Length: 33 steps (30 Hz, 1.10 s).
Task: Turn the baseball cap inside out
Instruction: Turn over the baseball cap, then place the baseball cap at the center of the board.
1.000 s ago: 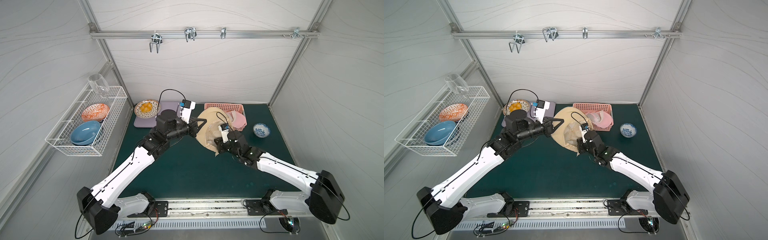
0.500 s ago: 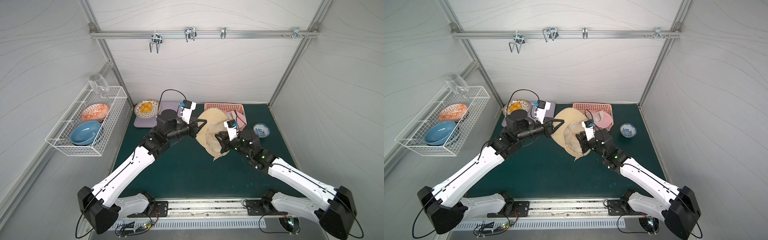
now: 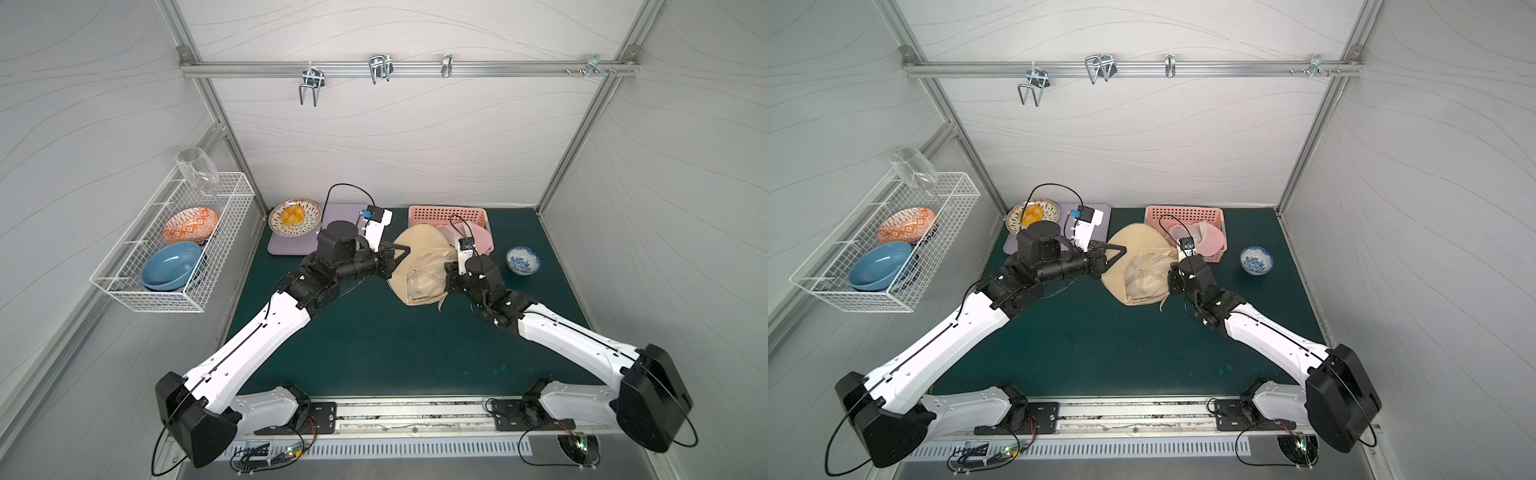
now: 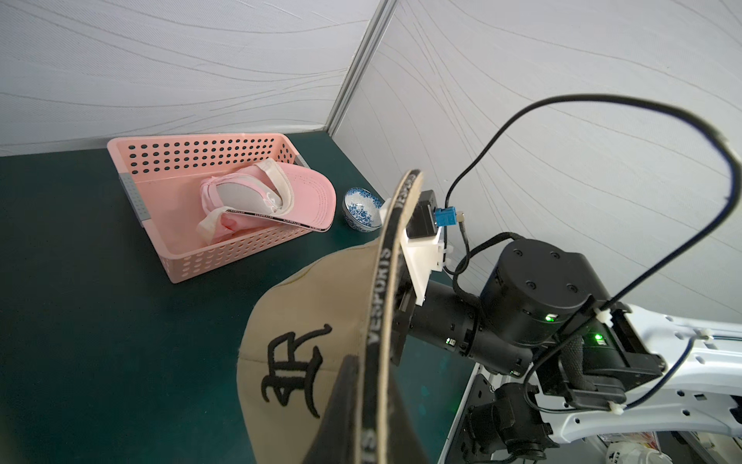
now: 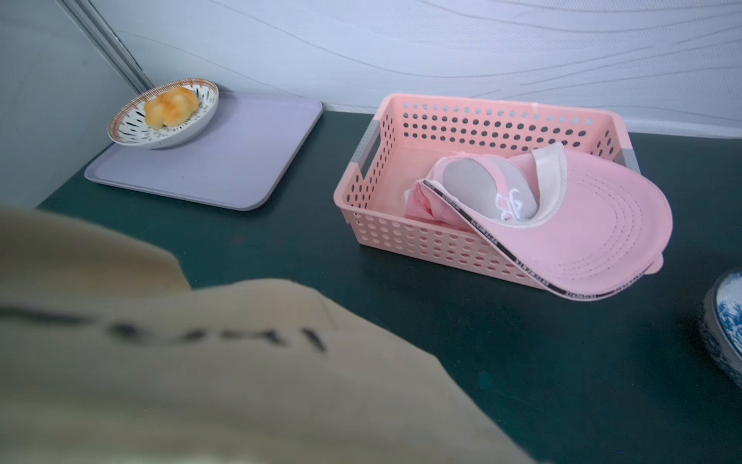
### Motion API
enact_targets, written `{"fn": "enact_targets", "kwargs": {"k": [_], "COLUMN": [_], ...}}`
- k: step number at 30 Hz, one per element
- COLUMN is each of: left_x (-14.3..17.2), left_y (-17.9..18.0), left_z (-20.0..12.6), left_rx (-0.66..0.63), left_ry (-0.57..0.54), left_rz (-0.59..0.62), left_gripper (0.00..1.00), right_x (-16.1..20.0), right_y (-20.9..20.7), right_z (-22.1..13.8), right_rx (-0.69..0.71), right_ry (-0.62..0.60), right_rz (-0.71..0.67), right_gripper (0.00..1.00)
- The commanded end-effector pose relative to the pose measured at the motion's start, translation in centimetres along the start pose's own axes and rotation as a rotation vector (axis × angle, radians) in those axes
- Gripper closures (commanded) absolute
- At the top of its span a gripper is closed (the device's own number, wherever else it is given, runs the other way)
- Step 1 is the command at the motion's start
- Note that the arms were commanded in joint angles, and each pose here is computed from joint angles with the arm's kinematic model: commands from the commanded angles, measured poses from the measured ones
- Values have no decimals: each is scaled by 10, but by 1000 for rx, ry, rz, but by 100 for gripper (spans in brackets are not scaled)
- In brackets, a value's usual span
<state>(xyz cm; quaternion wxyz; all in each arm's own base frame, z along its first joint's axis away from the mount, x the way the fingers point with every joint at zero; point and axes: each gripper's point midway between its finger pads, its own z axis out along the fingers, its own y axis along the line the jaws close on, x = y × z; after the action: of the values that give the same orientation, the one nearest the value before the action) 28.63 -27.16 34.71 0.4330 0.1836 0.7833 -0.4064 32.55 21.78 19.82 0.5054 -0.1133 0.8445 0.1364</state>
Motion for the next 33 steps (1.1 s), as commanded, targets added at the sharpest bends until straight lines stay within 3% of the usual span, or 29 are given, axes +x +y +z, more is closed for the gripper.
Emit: {"fn": "enact_targets", "kwargs": {"k": [1, 4, 9, 12, 15, 19, 28, 33], "left_x": [-40, -37, -35, -35, -34, -34, -3, 20], "left_y": [-15, -3, 8, 22, 39, 57, 30, 17], "left_z": [-19, -15, -10, -8, -6, -5, 2, 9], "left_rx": [-8, -55, -99, -179, -288, -400, -247, -165], "left_ry": [-132, -138, -165, -188, -197, -194, -214, -182], "left_rz": [98, 125, 164, 240, 397, 602, 1026, 1204], "left_gripper": [100, 100, 100, 100, 100, 100, 100, 100], "right_x": [1, -14, -39, -48, -50, -58, -79, -78], "right_y": [10, 45, 78, 75, 65, 66, 78, 85], "right_z": [-12, -37, -76, -83, -87, -96, -97, -85], "right_rx": [-84, -311, -531, -517, -480, -570, -736, -781], "right_ry": [22, -22, -85, -84, -22, 76, 277, 335], "right_rz": [5, -34, -58, -31, 53, 202, 622, 753], "right_gripper": [57, 46, 42, 39, 35, 31, 25, 24]}}
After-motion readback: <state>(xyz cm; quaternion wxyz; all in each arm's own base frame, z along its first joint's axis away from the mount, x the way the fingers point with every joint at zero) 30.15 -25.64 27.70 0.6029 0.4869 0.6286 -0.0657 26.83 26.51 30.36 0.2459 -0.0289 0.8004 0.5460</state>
